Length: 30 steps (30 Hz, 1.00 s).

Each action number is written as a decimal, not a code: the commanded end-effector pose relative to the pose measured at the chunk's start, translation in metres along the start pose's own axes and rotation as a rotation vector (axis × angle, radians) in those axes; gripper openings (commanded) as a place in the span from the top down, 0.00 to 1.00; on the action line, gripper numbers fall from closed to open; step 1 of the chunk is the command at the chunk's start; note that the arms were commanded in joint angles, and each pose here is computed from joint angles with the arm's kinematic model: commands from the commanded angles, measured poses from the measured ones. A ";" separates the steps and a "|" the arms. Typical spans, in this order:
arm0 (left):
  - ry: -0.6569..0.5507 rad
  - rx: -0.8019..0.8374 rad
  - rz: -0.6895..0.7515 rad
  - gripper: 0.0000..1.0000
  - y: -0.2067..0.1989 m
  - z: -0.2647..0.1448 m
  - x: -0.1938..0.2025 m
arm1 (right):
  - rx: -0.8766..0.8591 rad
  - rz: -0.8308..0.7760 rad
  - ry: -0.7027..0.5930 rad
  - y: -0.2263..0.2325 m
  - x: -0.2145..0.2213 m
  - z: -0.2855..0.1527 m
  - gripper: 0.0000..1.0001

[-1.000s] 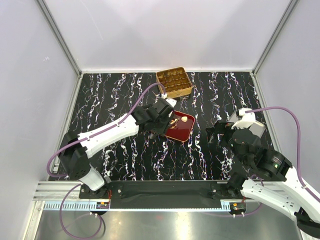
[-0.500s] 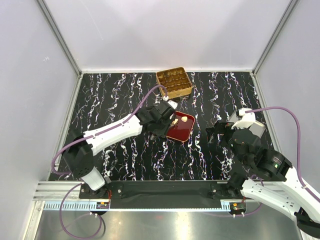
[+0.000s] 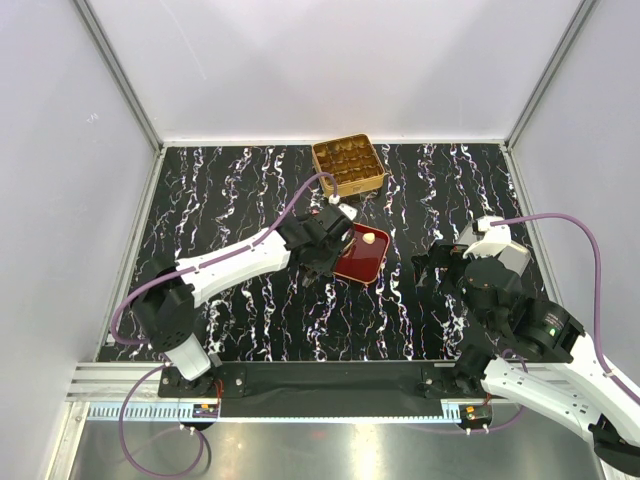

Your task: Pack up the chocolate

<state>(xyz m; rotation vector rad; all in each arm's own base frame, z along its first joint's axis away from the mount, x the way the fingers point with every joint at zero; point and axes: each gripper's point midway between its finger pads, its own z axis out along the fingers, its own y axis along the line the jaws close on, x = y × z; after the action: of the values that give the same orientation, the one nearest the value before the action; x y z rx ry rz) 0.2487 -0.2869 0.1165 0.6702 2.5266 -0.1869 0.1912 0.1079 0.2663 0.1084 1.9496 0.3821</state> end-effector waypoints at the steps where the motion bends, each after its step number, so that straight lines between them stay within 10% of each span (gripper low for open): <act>1: -0.044 0.027 -0.014 0.65 -0.007 -0.006 -0.013 | -0.014 0.036 -0.046 0.005 -0.013 -0.002 0.00; 12: -0.132 0.076 -0.048 0.74 -0.009 -0.066 -0.045 | -0.031 0.046 -0.051 0.009 -0.016 -0.002 0.00; 30: -0.556 -0.183 -0.084 0.75 0.093 -0.082 -0.235 | -0.061 0.031 -0.062 0.025 -0.017 0.011 0.00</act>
<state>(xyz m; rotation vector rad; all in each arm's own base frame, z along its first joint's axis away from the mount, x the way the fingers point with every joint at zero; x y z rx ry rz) 0.3930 -0.2810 0.2809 0.3955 2.1643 -0.1999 0.1976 0.1206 0.2765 0.1110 1.9134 0.4380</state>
